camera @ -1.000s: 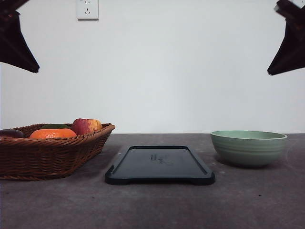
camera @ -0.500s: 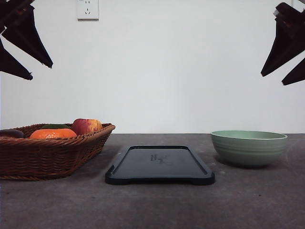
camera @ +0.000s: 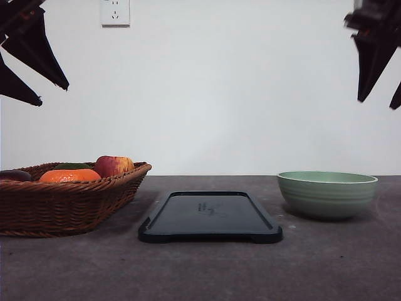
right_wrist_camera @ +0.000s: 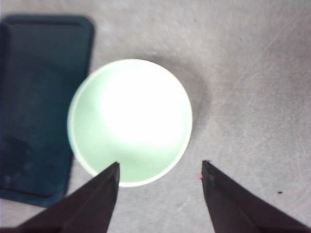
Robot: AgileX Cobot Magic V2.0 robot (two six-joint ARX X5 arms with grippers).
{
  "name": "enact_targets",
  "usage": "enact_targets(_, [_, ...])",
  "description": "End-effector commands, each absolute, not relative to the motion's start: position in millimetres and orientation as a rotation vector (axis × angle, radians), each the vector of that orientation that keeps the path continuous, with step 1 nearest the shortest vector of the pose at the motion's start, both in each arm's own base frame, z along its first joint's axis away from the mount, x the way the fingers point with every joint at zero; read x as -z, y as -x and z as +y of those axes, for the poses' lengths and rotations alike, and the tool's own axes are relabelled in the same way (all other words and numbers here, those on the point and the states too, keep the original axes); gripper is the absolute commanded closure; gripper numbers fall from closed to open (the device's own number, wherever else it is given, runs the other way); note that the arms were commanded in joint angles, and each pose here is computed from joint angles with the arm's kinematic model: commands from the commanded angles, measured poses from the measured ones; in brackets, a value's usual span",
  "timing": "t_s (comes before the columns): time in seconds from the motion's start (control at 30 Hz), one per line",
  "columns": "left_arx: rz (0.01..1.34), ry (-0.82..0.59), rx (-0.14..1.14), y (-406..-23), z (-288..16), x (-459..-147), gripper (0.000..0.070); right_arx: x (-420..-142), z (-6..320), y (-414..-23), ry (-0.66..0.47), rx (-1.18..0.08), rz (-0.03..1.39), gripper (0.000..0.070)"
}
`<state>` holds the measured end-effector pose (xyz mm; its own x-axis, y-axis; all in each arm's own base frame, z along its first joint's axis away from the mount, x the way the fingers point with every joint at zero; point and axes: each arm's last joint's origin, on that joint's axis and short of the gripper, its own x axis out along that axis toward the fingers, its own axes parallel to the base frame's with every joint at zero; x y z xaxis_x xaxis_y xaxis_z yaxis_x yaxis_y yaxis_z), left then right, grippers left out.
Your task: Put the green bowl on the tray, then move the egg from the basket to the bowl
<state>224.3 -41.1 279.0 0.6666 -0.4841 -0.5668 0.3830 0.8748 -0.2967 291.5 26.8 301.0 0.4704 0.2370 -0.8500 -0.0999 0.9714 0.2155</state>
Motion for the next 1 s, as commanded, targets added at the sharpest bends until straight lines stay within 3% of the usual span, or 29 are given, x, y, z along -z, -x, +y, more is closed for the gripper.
enact_targets(0.0, [0.662,0.148,0.507,-227.2,-42.1,-284.5,0.035,-294.3,28.2,-305.9,-0.113,-0.216,1.09,0.0371])
enact_targets(0.43, [0.659,0.151,0.506,-227.4,-42.1,-284.8,0.035,-230.7,30.5,-353.3,-0.062,-0.191,1.232,0.0377])
enact_targets(0.47, [0.659,0.151,0.506,-227.4,-42.1,-284.8,0.035,-227.4,30.6,-355.3,-0.063,-0.191,1.236,0.0388])
enact_targets(0.67, [0.659,0.151,0.506,-227.4,-42.1,-284.8,0.035,-212.7,31.2,-362.4,-0.063,-0.19,1.26,0.0699])
enact_targets(0.97, [0.659,0.151,0.506,-227.3,-42.2,-284.8,0.035,-240.4,33.8,-362.3,-0.068,-0.2,1.304,0.07])
